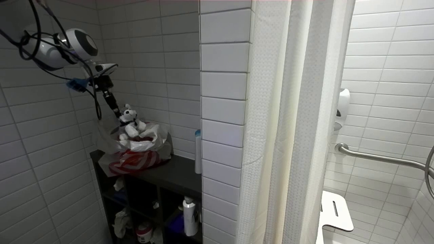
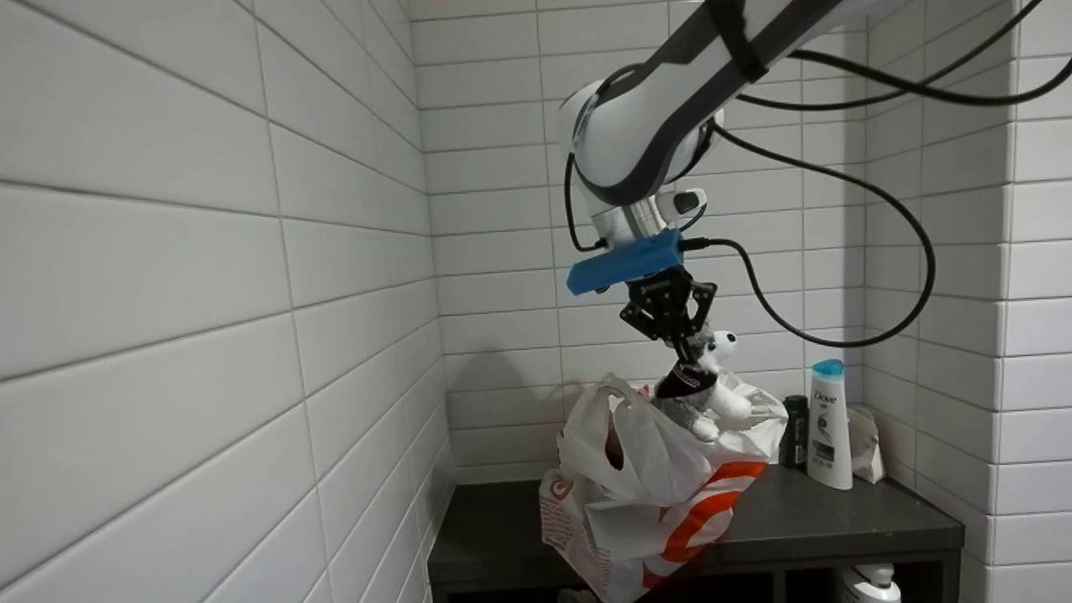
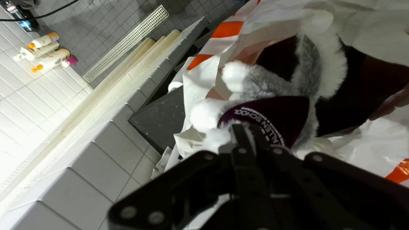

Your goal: Put the dog plush toy in the plastic bag.

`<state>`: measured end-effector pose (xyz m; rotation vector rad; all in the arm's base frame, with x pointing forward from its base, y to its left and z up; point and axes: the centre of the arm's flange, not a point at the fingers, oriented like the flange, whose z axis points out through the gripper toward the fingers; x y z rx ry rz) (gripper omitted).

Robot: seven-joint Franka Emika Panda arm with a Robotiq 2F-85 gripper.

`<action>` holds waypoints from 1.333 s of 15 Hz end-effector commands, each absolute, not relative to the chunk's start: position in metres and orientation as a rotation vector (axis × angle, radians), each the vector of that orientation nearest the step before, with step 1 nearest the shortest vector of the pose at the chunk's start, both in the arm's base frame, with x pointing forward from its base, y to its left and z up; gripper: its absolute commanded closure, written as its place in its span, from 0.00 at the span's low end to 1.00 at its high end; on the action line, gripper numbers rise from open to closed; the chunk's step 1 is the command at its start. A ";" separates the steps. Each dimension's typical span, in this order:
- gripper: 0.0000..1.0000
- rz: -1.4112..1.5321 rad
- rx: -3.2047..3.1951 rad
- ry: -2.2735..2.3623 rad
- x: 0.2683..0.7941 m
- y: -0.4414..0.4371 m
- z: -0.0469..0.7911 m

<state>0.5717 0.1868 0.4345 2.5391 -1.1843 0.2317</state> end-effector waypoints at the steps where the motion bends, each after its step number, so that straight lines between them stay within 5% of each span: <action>1: 0.98 0.217 2.519 -1.156 0.584 0.193 0.433; 20: 0.98 0.105 2.465 -1.098 0.598 0.209 0.376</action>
